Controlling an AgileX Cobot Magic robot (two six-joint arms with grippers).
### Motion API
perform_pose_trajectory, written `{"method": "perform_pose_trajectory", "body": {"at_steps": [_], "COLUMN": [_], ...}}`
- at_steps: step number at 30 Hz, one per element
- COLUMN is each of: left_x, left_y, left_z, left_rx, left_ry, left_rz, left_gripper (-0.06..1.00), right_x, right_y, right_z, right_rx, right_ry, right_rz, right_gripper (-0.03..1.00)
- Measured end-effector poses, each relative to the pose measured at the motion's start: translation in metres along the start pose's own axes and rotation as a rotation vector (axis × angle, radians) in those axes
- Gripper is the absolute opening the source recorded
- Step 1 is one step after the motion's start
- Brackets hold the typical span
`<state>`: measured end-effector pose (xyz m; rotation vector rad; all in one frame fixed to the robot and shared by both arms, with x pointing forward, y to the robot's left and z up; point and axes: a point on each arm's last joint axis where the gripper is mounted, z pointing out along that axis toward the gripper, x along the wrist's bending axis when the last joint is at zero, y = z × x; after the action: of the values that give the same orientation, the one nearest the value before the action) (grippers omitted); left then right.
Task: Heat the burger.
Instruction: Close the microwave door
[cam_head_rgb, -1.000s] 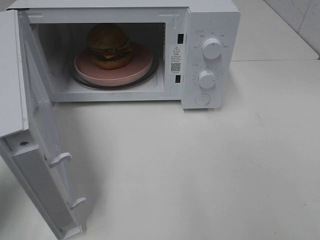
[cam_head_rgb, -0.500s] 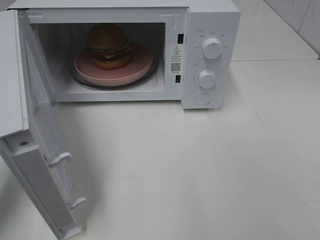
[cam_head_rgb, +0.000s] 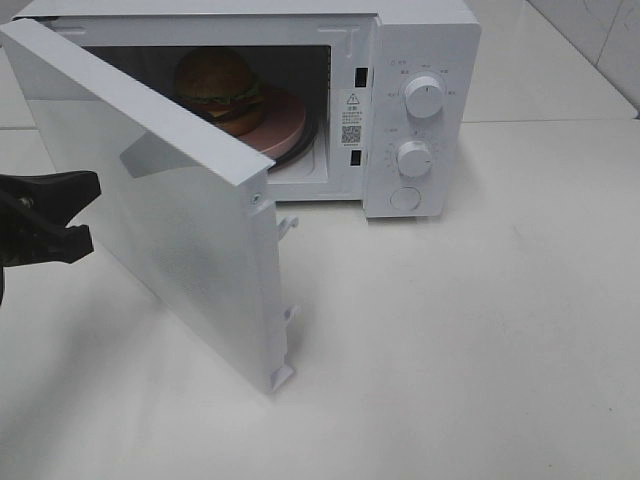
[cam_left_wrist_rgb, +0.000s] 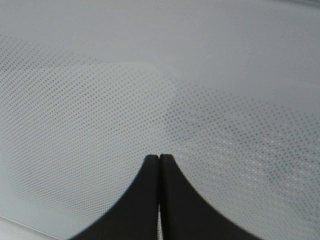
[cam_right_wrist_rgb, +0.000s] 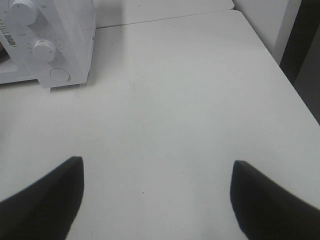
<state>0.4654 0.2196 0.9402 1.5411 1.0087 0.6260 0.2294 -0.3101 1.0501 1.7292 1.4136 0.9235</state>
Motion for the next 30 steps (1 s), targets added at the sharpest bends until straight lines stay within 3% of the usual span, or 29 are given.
{"method": "perform_pose_trajectory", "body": {"at_steps": [12,30], "left_x": [-0.011,-0.043], "left_y": [0.001,0.012], "left_z": [0.032,0.092], "left_rx": [0.011,-0.045], "left_ry": [-0.029,-0.071], "left_rz": [-0.019,-0.058], "left_gripper": [0.0,0.0], "right_x": [0.0,0.0], "right_y": [0.0,0.0], "right_z": [0.0,0.0], "right_rx": [0.0,0.0], "right_ry": [0.0,0.0], "right_rz": [0.0,0.0], "right_gripper": [0.75,0.75]}}
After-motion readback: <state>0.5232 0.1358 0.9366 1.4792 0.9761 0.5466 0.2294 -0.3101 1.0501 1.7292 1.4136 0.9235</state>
